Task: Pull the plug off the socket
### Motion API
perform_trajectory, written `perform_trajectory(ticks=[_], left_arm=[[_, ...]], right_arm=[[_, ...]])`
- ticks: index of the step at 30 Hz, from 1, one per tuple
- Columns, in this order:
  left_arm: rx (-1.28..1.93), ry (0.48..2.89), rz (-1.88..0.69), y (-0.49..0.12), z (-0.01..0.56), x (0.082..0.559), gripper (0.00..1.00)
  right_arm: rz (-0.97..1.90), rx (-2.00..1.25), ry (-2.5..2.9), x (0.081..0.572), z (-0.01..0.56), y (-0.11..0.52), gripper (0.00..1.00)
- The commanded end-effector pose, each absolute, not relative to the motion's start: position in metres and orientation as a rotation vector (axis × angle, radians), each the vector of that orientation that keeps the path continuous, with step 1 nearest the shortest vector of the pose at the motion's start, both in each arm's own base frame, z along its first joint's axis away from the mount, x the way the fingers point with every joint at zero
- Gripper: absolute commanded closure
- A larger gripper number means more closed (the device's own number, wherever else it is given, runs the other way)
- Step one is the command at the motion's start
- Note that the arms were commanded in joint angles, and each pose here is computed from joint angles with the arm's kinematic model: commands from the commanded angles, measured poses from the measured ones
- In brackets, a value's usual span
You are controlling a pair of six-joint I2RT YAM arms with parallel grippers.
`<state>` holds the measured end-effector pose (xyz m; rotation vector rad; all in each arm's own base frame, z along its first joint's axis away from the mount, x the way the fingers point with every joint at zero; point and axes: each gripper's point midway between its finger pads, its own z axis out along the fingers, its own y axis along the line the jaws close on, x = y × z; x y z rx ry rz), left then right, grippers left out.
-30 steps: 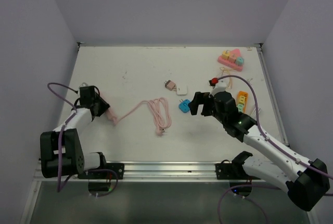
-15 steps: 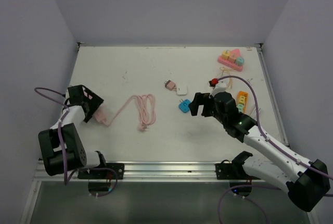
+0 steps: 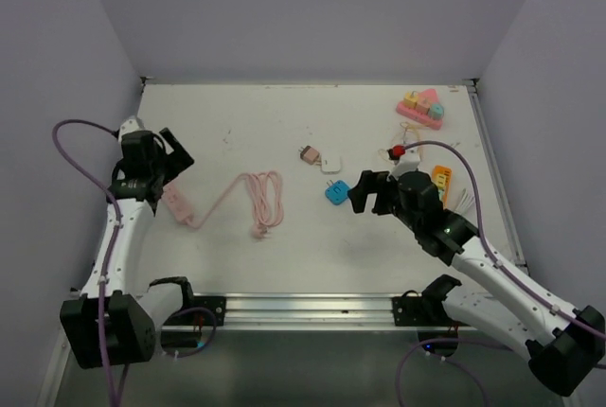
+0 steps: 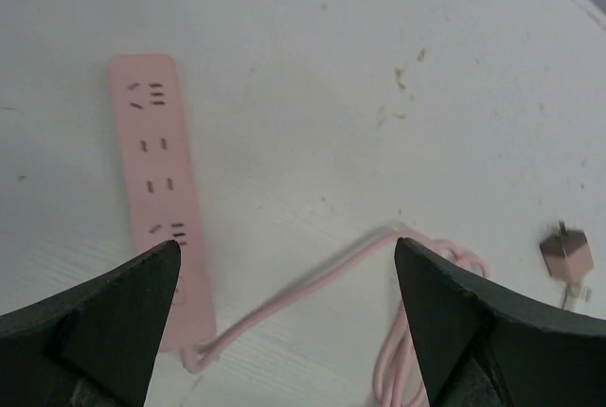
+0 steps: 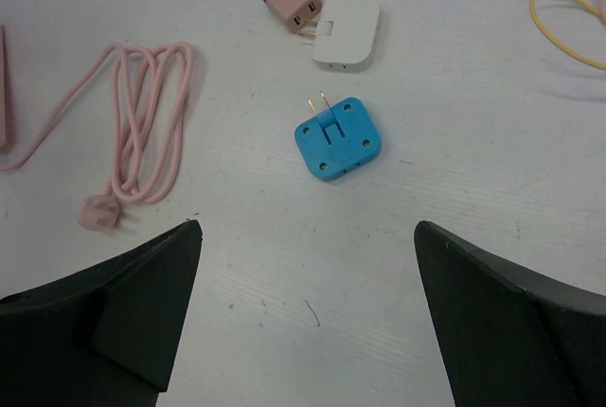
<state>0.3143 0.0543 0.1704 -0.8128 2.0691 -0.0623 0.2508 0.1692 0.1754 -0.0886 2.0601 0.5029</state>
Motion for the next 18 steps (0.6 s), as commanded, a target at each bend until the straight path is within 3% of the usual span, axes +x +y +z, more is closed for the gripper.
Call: perform_trajectory(ticks=[1,7,13,18], left_arm=[[-0.599,2.22,-0.178,-0.017,0.158,0.306,0.02],[-0.405,2.331,-0.284,-0.118,0.13,0.297,0.03],[-0.202,2.448,-0.136,-0.194,0.096,0.293,0.05],[-0.13,2.507,0.081,-0.213,0.061,0.301,0.12]], right_arm=[[0.483,-0.075,2.007,0.251,0.197,0.162,0.01],[0.464,-0.06,1.996,0.243,0.201,0.151,0.01],[0.458,-0.051,2.02,0.235,0.194,0.145,0.01],[0.44,-0.044,2.015,0.232,0.196,0.138,0.01]])
